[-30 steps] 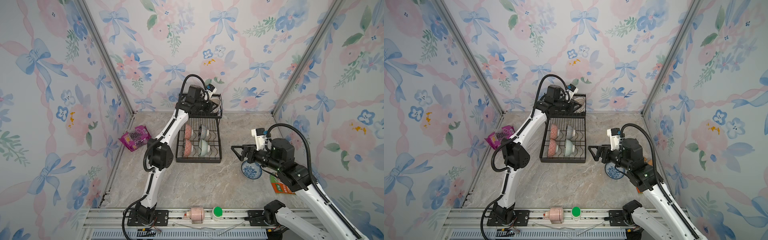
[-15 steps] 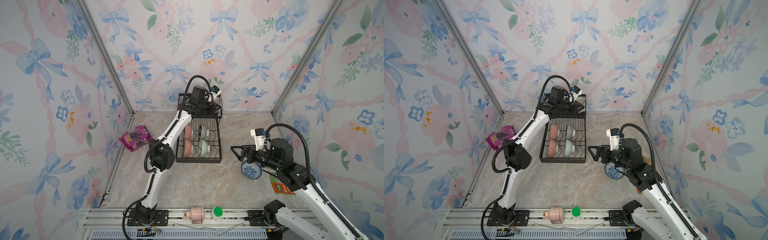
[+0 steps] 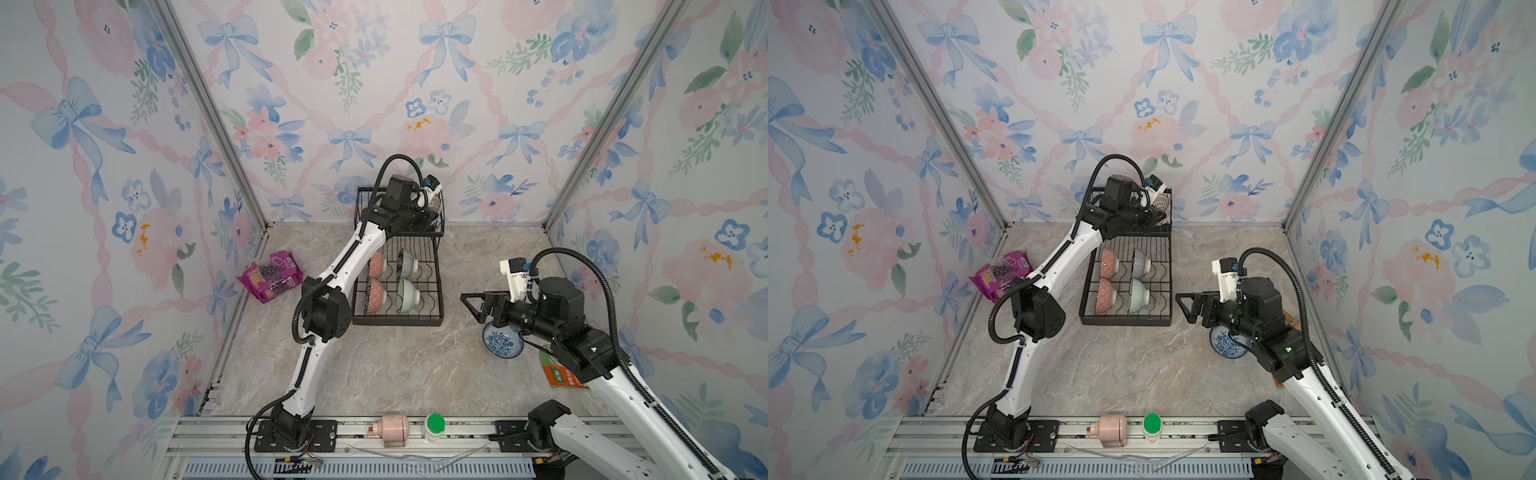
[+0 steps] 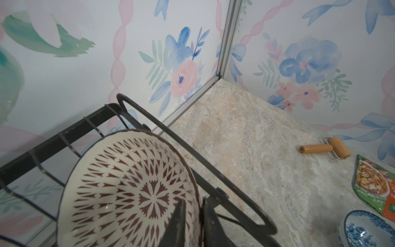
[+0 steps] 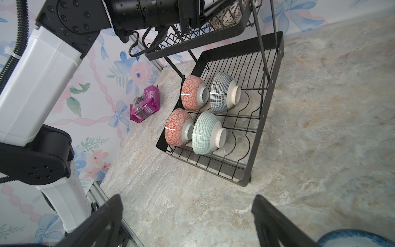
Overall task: Load bowls into a dish rack
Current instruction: Pick up the bowl from the dish rack.
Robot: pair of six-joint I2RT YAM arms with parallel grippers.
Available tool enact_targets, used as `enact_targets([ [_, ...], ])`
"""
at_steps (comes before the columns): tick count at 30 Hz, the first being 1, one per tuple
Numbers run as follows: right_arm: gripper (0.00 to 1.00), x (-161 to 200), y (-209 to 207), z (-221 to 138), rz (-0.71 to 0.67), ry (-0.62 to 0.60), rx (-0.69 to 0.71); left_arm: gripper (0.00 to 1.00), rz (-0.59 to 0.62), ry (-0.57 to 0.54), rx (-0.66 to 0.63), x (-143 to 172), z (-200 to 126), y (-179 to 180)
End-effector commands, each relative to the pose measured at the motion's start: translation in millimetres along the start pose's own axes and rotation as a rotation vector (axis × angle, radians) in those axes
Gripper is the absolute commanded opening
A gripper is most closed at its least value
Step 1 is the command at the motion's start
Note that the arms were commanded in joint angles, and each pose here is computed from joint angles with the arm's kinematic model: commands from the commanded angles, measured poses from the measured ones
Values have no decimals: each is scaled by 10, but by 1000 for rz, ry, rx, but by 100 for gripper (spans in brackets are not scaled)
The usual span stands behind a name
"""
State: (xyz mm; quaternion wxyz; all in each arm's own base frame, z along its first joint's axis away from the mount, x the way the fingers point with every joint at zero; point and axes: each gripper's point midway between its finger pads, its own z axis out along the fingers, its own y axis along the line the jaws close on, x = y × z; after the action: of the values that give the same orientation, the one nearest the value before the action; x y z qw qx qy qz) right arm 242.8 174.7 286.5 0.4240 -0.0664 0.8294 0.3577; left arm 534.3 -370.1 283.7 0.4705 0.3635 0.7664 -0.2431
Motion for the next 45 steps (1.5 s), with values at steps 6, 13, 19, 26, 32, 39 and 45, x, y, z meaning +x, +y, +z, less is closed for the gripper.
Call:
enact_targets([
  [6, 96, 0, -45, 14, 1, -2, 8, 0, 0, -12, 4, -51, 23, 14],
  [13, 96, 9, -50, 16, 6, -5, 6, 0, -91, -124, 74, -388, -198, 78],
  [19, 96, 16, -41, 8, 9, -9, 0, 0, -249, -250, 242, -660, -398, 178],
  [26, 96, 38, -71, -1, 12, -13, 7, 0, -432, -333, 400, -823, -495, 281],
  [32, 96, 46, -70, 3, 15, -14, 3, 0, -569, -405, 482, -996, -557, 297],
  [39, 96, 52, -74, -6, 16, -17, 3, 0, -825, -418, 539, -1004, -490, 417],
  [45, 96, 53, -78, 11, 19, -19, 0, 0, -1044, -363, 525, -825, -329, 494],
])
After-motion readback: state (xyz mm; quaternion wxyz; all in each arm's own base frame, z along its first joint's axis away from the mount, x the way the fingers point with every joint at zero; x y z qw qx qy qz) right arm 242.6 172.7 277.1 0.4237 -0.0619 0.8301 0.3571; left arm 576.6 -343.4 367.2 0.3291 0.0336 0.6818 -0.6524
